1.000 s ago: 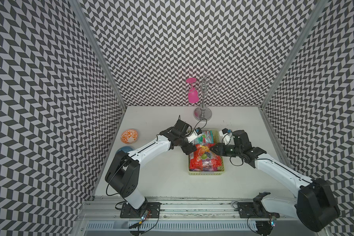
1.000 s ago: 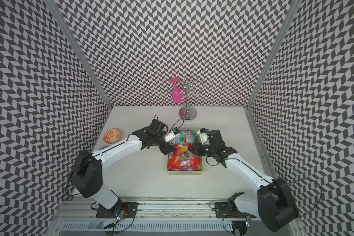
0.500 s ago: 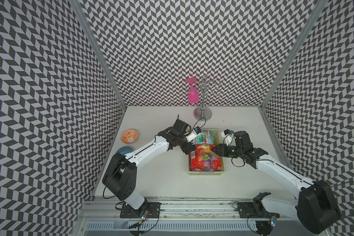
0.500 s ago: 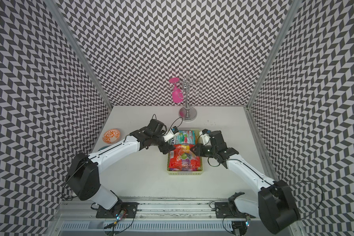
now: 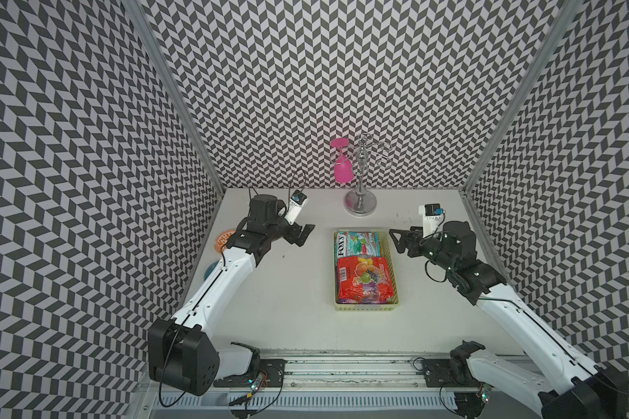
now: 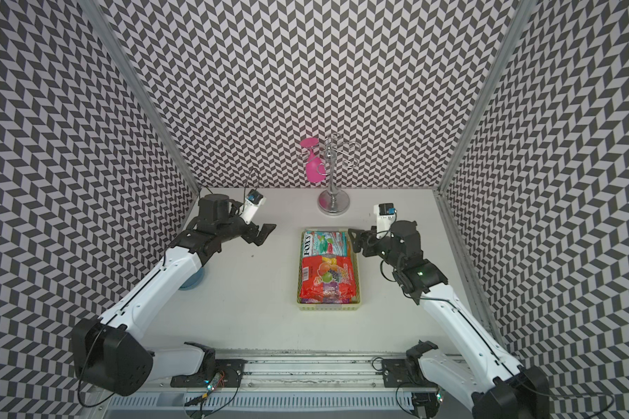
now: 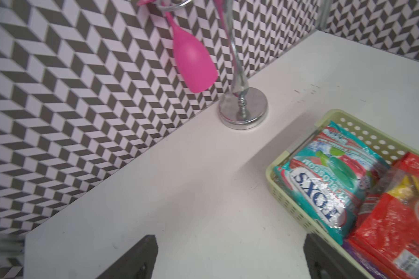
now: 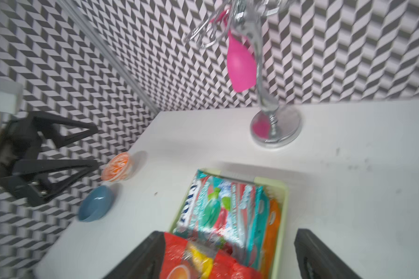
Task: Put the candies in the basket
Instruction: Place the candy in the basket, then reset both arms
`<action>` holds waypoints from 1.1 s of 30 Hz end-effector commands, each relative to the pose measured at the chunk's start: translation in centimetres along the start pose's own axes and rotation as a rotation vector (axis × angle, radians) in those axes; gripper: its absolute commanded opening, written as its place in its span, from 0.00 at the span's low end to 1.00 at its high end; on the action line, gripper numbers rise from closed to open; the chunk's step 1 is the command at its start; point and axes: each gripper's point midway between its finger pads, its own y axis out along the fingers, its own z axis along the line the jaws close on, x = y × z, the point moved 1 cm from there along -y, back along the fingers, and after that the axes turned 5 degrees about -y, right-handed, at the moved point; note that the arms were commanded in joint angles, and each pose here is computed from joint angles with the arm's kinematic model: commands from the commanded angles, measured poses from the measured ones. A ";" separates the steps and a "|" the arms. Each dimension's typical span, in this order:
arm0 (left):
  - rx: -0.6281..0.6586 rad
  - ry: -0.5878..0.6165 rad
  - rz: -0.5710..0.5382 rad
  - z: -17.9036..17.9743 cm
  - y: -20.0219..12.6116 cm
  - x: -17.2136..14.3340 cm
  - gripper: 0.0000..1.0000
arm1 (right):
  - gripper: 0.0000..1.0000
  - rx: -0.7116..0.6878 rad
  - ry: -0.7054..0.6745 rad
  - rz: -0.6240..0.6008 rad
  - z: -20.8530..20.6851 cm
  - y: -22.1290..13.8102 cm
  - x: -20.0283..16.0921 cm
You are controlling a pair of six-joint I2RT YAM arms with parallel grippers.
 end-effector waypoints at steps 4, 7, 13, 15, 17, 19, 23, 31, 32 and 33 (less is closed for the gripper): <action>0.108 -0.139 -0.164 4.5 -0.9 -0.1 0.99 | 0.99 -0.268 -0.162 -0.259 -4.4 -2.0 5.1; 0.146 -0.176 -0.187 5.7 -0.3 -2.1 0.99 | 0.99 -0.347 -0.188 -0.294 -6.1 -2.3 5.3; 0.256 -0.255 -0.254 7.9 0.4 -5.6 0.99 | 0.99 -0.498 -0.246 -0.314 -9.5 -2.4 3.2; 0.335 -0.269 -0.291 8.8 0.1 -6.9 0.99 | 0.99 -0.513 -0.264 -0.332 -10.3 -2.4 2.1; 0.397 -0.258 -0.308 9.5 -0.3 -8.2 0.99 | 0.99 -0.527 -0.266 -0.340 -11.3 -2.4 1.1; 0.418 -0.264 -0.318 9.6 -0.5 -9.3 0.99 | 0.99 -0.541 -0.258 -0.340 -12.1 -2.4 0.1; 0.443 -0.264 -0.373 9.4 -1.4 -11.1 0.99 | 0.99 -0.591 -0.245 -0.326 -13.8 -2.2 -1.9; 0.424 -0.324 -0.423 9.5 -1.3 -12.9 0.99 | 0.99 -0.628 -0.237 -0.329 -16.0 -2.2 -5.5; 0.423 -0.321 -0.426 9.3 -1.3 -13.2 0.99 | 0.99 -0.627 -0.237 -0.338 -16.1 -2.3 -5.6; 0.426 -0.322 -0.430 9.2 -1.3 -13.5 0.99 | 0.99 -0.624 -0.240 -0.348 -16.3 -2.3 -5.7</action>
